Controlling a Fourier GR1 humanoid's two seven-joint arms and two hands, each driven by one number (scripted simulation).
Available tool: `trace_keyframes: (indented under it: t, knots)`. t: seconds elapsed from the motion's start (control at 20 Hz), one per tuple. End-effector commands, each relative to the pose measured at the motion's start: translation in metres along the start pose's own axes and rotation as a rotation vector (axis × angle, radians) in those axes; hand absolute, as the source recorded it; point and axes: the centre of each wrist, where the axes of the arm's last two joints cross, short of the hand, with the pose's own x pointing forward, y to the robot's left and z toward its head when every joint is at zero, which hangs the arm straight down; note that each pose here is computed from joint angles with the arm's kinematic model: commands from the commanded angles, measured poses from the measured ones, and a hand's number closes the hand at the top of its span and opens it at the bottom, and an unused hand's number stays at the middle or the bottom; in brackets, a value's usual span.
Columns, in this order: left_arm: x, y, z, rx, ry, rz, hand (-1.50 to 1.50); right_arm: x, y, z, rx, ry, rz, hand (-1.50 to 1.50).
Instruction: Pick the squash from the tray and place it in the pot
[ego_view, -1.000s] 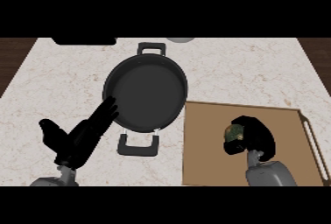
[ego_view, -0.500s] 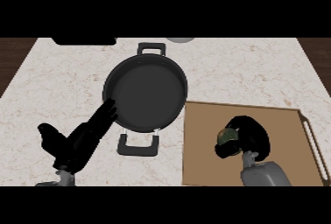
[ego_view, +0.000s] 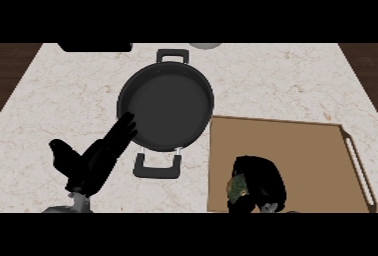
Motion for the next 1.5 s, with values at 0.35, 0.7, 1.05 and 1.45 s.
trace_keyframes:
  t: [0.35, 0.7, 1.05, 1.45]
  knots:
    - [-0.009, -0.001, 0.001, -0.003, 0.002, 0.006, 0.00, 0.013, -0.060, 0.074, -0.361, -0.043, 0.041, 1.50]
    - [0.002, -0.013, -0.002, -0.013, -0.007, 0.005, 0.00, 0.028, -0.124, 0.133, -0.547, -0.234, -0.080, 1.50]
    - [0.006, -0.006, -0.008, -0.010, -0.003, -0.012, 0.00, 0.079, -0.166, 0.149, -0.560, -0.395, -0.184, 1.50]
    - [0.002, 0.005, 0.002, -0.002, 0.000, 0.003, 0.00, 0.130, -0.216, 0.095, -0.541, -0.390, -0.252, 1.50]
